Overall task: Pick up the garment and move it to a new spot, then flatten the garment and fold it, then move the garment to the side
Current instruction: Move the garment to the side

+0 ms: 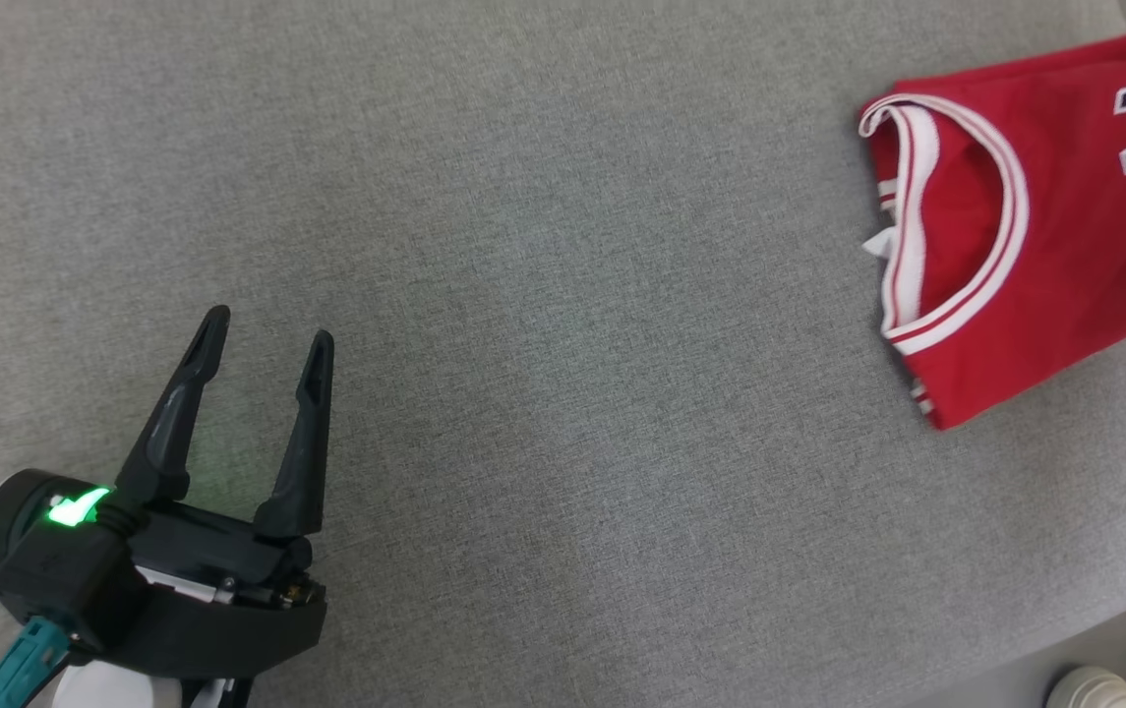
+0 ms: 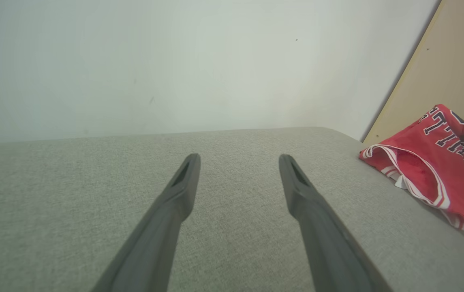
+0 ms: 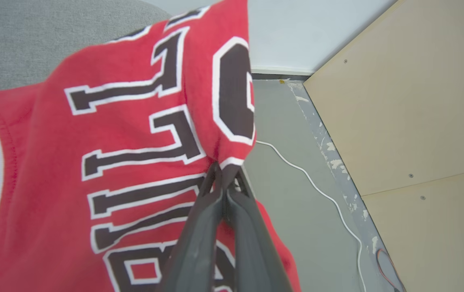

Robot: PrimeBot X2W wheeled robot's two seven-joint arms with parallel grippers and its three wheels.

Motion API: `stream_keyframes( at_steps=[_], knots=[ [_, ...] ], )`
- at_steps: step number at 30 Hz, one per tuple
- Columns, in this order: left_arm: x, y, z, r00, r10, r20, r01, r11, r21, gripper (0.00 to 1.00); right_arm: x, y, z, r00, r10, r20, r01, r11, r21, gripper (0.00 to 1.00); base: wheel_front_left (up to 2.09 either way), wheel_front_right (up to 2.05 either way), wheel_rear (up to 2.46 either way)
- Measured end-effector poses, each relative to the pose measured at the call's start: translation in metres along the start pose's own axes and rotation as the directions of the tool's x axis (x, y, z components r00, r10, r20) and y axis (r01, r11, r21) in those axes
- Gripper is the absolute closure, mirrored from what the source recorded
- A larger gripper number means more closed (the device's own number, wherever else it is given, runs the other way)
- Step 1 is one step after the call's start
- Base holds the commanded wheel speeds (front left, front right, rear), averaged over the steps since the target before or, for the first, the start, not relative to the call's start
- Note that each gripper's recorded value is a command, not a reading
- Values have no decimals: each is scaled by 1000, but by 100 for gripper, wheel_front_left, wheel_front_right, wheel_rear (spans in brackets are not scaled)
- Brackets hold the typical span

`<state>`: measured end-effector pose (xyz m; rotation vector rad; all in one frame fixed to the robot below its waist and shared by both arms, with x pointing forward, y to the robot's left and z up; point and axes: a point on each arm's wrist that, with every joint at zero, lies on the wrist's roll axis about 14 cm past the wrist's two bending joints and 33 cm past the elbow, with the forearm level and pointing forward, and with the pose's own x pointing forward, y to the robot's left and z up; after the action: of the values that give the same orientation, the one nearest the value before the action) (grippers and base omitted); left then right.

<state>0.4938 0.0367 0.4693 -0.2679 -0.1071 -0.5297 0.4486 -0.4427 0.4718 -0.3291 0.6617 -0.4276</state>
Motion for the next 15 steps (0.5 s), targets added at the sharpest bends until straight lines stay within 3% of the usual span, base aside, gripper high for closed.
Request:
stream_keyframes(
  at_steps=[7,9,10,11,15],
  knots=[
    [-2,6,-4,1000,9,-10,-9,1000,3,0,7,-9,9,998,-42,50,44,999,-31,98,0,0,0],
    [-3,7,-3,1000,16,-10,-16,1000,5,0,9,-7,10,997,-40,58,42,999,-32,72,0,0,0],
    [-4,7,-3,1000,18,-11,-18,1000,5,0,9,-5,12,997,-37,71,39,999,-35,42,0,0,0],
    [-4,8,-3,1000,22,-11,-22,1000,5,0,9,-4,14,996,-35,86,38,999,-38,0,0,0,0],
    [-6,9,2,999,37,-4,-37,999,4,0,7,4,26,990,-15,144,23,998,-54,0,0,0,0]
  ],
)
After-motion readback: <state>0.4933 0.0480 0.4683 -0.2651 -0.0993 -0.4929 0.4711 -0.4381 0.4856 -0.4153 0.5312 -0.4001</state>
